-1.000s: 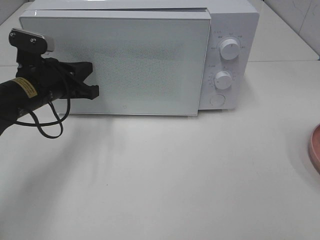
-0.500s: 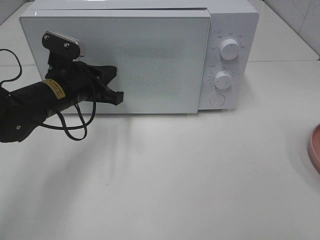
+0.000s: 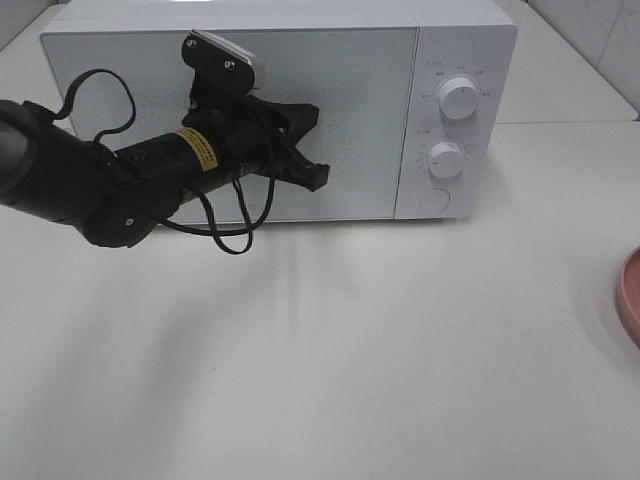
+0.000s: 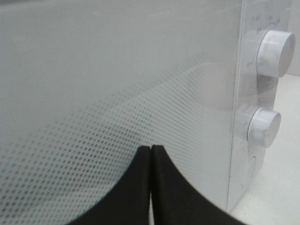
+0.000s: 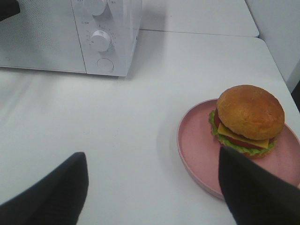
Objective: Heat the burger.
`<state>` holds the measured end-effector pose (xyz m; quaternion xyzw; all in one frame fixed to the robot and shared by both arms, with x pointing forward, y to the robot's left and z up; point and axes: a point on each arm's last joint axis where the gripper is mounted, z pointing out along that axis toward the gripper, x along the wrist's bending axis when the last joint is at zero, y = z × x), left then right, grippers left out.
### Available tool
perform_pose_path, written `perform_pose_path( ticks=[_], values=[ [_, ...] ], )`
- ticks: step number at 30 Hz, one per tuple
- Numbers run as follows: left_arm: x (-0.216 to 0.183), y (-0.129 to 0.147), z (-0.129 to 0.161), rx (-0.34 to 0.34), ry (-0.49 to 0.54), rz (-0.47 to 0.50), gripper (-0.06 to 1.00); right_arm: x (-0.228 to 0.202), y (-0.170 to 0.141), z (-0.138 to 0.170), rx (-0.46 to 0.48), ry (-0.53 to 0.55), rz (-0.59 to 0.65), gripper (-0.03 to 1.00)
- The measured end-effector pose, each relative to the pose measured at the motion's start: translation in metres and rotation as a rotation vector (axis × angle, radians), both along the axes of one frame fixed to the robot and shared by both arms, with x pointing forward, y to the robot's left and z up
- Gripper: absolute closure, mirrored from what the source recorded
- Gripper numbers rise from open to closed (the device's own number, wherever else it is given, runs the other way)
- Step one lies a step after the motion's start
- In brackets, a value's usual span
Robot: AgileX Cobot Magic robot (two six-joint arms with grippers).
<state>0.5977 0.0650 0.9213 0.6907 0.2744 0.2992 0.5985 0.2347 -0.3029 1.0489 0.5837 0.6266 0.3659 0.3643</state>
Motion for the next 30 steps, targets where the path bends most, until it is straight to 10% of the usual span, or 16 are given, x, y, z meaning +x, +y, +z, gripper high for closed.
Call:
perform_pose_path(
  ticks=[30],
  values=[
    [-0.047,-0.028,0.076,-0.145,0.061,0.042,0.94,0.0,0.0,0.0,0.0,0.0,0.0,0.2]
  ],
)
